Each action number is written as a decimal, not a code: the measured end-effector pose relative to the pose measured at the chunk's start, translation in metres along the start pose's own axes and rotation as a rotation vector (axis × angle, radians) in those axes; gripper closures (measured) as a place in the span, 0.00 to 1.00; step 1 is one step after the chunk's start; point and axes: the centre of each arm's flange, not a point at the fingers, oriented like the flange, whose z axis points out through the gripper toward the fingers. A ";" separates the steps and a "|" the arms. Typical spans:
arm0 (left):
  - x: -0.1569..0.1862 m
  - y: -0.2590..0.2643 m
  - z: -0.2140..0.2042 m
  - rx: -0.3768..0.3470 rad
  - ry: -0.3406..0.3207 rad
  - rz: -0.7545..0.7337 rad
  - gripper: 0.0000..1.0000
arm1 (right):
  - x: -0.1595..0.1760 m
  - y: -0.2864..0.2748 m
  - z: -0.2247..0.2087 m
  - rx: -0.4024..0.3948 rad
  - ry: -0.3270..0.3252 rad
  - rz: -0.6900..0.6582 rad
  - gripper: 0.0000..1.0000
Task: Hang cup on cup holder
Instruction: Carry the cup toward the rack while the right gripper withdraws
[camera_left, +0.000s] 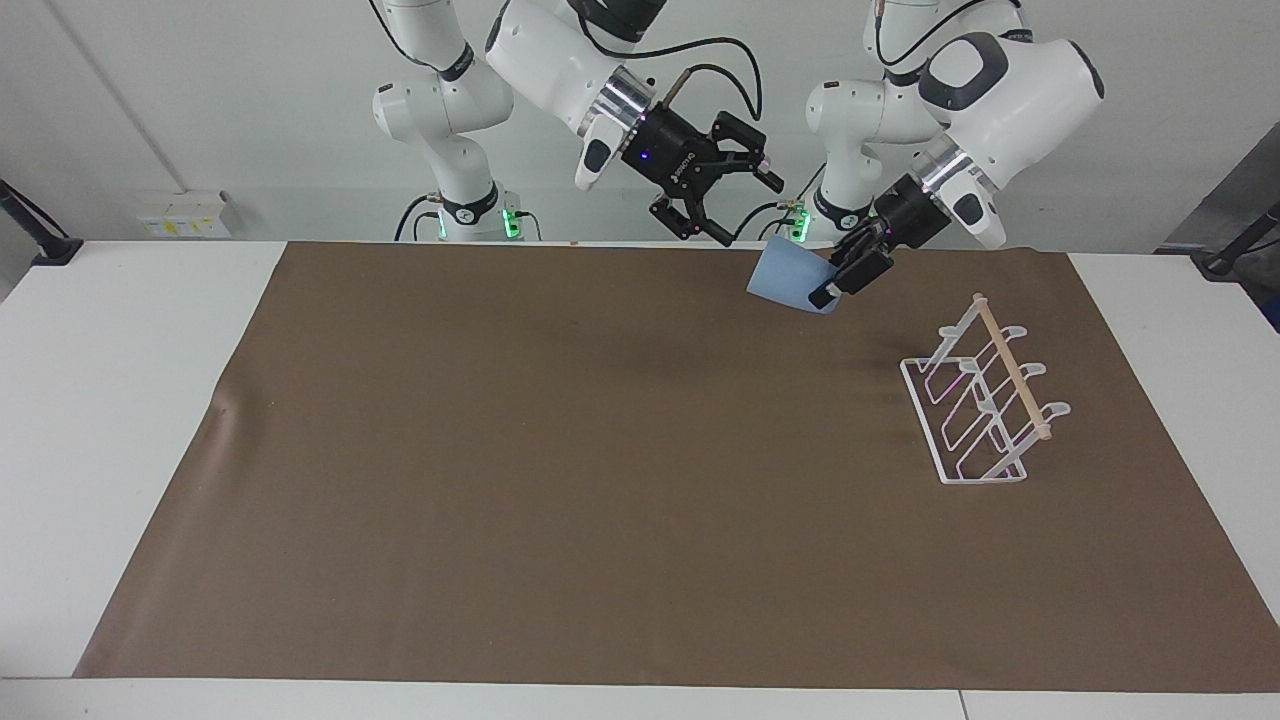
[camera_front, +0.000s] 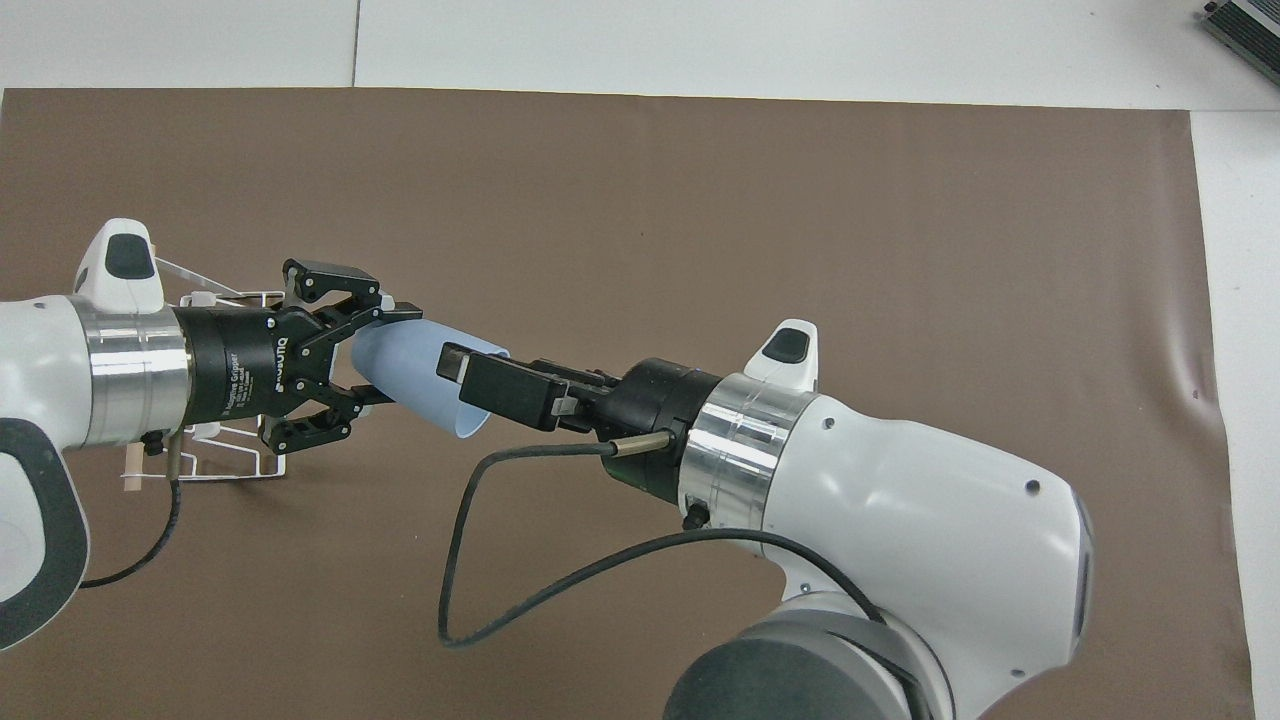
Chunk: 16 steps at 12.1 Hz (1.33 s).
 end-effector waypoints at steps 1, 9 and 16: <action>-0.001 0.004 -0.008 0.023 0.058 0.046 0.28 | 0.000 0.000 0.000 -0.035 -0.013 -0.073 0.00; 0.026 0.005 -0.046 0.283 0.541 0.241 0.28 | 0.036 0.039 -0.030 -0.447 -0.294 -0.551 0.00; 0.081 0.002 -0.065 0.351 0.838 0.355 0.28 | 0.083 0.067 -0.094 -0.675 -0.380 -0.436 0.00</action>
